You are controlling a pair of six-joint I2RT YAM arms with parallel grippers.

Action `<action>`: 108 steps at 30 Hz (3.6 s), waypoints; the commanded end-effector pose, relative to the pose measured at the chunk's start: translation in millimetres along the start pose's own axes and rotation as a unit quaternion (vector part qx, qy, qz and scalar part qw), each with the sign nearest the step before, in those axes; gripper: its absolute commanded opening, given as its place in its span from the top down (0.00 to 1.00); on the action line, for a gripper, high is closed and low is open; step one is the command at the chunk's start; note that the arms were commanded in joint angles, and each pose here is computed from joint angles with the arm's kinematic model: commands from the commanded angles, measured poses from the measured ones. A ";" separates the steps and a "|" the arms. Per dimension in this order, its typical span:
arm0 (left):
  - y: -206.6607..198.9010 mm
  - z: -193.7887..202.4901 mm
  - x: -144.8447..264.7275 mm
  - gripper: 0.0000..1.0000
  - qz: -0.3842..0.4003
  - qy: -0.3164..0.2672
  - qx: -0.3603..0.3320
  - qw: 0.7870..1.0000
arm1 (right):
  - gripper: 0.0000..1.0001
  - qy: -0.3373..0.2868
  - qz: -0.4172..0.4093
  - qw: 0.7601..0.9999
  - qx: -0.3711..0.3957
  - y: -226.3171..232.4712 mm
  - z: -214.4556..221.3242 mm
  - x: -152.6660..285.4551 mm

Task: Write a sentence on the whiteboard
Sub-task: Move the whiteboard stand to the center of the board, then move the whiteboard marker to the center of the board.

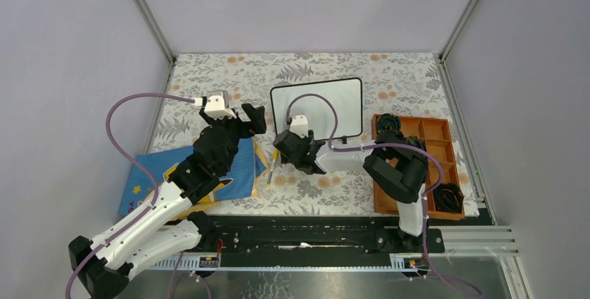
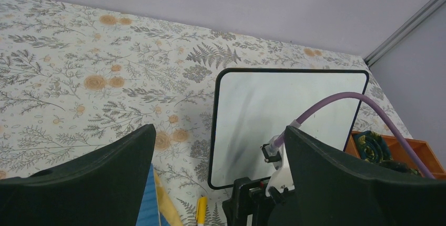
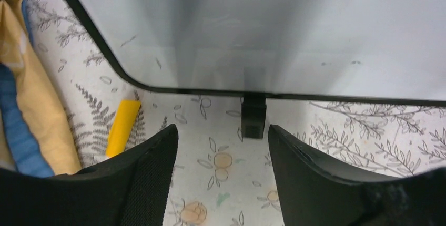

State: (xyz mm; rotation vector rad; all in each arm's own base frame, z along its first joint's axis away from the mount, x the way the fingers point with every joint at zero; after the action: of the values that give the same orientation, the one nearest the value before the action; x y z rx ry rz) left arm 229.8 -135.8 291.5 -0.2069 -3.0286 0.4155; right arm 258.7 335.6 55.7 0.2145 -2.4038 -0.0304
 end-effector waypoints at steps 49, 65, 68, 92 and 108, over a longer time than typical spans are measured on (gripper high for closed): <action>21.2 -38.1 21.9 0.01 -0.050 -0.098 0.062 0.992 | 0.59 0.147 -0.052 0.987 0.035 68.9 10.8 23.8; 19.5 -35.8 19.0 0.01 -0.051 -0.091 0.057 0.993 | 0.78 0.148 -0.064 0.979 0.121 -2.2 28.3 73.1; 18.9 -34.7 18.1 0.01 -0.050 -0.089 0.054 0.993 | 0.75 0.150 -0.072 0.977 0.131 -10.7 28.7 82.8; 15.0 -24.5 9.7 0.01 -0.050 -0.070 0.037 0.996 | 0.31 0.077 -0.141 0.985 0.060 -29.2 16.2 117.4; 13.8 -23.2 8.8 0.01 -0.047 -0.067 0.037 0.996 | 0.41 0.138 -0.106 0.982 0.075 -18.8 32.9 82.1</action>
State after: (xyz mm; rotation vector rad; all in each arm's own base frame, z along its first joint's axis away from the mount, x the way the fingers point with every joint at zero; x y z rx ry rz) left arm 225.1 -115.1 293.7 -0.0267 -3.0965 0.4851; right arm 172.4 294.9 76.8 0.5056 -2.1018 0.1136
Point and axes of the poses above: each gripper's point midway between its finger pads, its own x axis back along the fingers, its own y axis along the line the jaws close on, z = x × y, the point moved 6 cm from there along x, back along the fingers, and after that the axes turned 2 degrees about -x, right-handed, at the moved point
